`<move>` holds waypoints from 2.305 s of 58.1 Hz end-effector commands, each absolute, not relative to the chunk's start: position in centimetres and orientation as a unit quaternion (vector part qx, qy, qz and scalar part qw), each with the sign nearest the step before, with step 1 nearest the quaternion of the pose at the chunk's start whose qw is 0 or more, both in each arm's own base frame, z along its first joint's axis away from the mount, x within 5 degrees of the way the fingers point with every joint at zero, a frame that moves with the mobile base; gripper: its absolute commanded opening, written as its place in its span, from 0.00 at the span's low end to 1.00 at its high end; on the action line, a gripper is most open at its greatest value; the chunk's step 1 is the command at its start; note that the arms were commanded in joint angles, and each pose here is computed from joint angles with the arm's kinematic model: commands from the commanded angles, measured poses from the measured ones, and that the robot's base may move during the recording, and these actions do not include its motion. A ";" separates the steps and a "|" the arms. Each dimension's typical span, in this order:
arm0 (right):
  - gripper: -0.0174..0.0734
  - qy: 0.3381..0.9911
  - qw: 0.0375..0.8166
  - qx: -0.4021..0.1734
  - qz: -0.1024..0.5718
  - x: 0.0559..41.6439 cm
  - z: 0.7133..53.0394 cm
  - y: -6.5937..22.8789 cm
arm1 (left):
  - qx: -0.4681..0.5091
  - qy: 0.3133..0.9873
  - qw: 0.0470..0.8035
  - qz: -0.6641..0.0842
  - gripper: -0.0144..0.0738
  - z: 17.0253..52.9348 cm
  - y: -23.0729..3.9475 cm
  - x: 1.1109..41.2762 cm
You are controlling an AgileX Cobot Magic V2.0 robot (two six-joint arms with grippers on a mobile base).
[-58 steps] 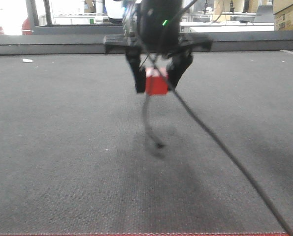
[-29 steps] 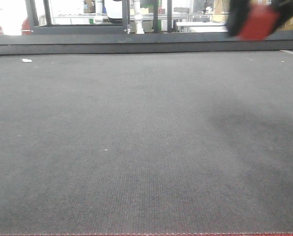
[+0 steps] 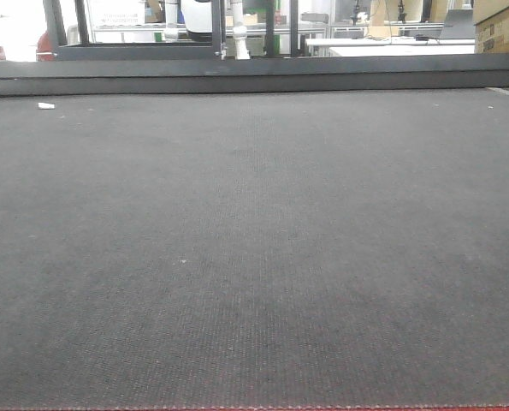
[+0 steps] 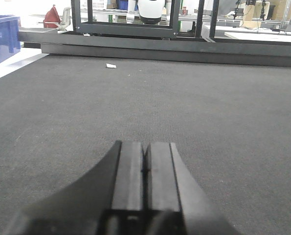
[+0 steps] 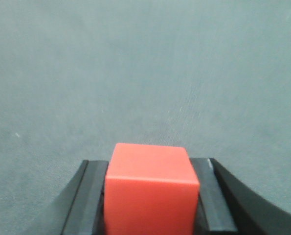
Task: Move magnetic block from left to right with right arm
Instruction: 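Lift the red cube with the right gripper and raise the arm, then drive the base away from the table holding the cube in the right gripper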
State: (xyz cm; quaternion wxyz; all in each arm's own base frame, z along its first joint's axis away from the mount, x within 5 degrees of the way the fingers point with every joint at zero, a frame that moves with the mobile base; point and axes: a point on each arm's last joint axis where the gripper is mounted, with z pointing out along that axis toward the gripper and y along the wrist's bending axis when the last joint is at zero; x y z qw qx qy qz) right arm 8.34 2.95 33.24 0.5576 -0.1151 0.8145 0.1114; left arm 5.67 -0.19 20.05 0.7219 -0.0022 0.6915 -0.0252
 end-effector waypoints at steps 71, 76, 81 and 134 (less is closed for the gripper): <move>0.46 0.716 0.678 -0.105 0.132 3.6 33.5 0.9 | -0.006 0.661 0.750 -0.030 0.02 20.6 -0.2 5.6; 0.46 0.716 0.678 -0.105 0.132 3.6 33.5 0.9 | -0.006 0.661 0.750 -0.030 0.02 20.6 -0.2 5.6; 0.46 0.716 0.678 -0.105 0.132 3.6 33.5 0.9 | -0.006 0.661 0.750 -0.030 0.02 20.6 -0.2 5.6; 0.46 0.716 0.677 -0.105 0.132 3.6 33.5 0.9 | -0.006 0.661 0.750 -0.030 0.02 20.6 -0.2 5.6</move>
